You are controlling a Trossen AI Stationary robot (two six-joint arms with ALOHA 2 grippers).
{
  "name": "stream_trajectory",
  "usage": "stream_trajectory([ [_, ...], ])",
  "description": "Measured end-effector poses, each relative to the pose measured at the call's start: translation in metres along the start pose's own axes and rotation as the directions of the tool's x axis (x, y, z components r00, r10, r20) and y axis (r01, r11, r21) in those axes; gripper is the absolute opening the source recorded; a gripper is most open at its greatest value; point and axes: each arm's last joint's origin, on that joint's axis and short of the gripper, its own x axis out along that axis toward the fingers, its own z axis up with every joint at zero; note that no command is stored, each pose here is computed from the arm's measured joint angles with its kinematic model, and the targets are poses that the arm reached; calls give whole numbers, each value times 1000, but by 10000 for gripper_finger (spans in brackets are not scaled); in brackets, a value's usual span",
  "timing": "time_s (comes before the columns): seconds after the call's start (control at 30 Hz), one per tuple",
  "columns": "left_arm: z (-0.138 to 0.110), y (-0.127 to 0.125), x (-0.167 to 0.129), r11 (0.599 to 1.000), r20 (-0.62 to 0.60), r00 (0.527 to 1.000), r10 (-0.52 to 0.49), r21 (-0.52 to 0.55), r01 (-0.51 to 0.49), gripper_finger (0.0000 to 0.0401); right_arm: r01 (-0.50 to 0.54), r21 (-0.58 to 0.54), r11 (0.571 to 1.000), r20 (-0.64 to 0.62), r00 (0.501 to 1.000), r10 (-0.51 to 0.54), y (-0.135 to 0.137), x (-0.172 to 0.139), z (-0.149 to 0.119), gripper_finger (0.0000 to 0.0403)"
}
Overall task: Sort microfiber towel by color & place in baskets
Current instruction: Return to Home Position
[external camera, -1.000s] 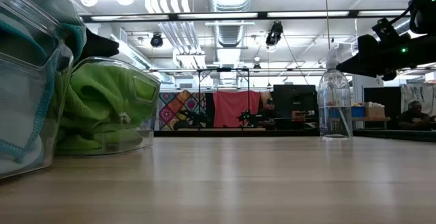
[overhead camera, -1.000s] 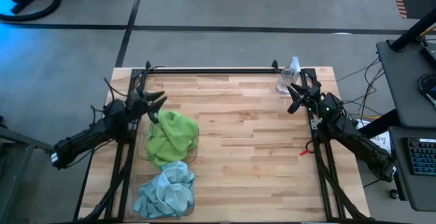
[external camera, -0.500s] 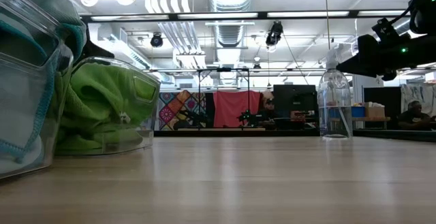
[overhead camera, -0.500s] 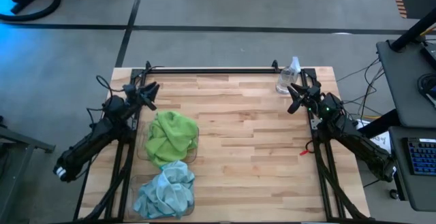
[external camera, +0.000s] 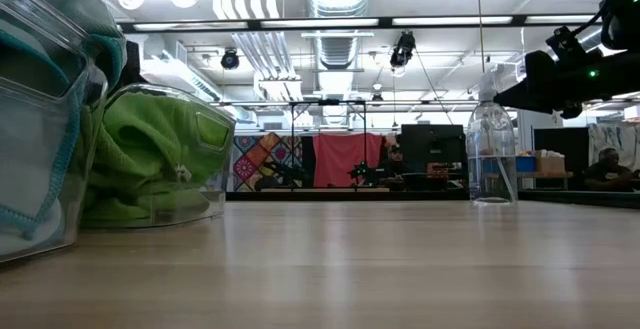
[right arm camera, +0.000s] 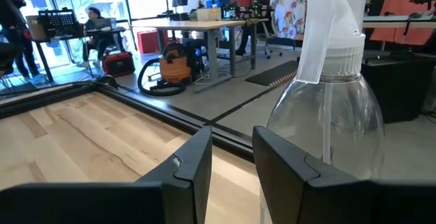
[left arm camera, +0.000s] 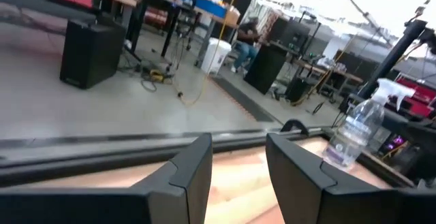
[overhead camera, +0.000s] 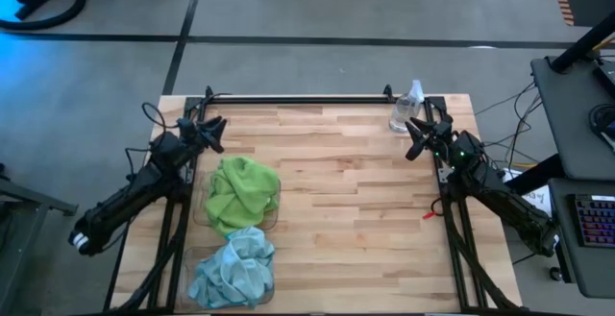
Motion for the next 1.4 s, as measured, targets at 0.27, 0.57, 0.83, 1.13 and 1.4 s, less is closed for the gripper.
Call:
stream_trajectory([
  [0.27, -3, 1, 2, 1000, -29, 1000, 11, 2, -11, 123, 0, 0, 1000, 1, 1000, 0, 0, 0, 0, 102],
  [0.57, -4, 1, 3, 1000, -47, 999, 18, 4, -18, 123, 0, 0, 1000, 0, 1000, 0, 0, 0, 0, 102],
  [0.83, -4, 1, 4, 1000, -56, 998, 22, 5, -22, 123, 0, 0, 1000, 0, 1000, 0, 0, 0, 0, 102],
  [1.13, -4, 1, 4, 1000, -57, 998, 22, 5, -22, 123, 0, 0, 1000, 0, 1000, 0, 0, 0, 0, 102],
  [1.4, -4, 1, 4, 1000, -57, 998, 22, 5, -22, 123, 0, 0, 1000, 0, 1000, 0, 0, 0, 0, 102],
])
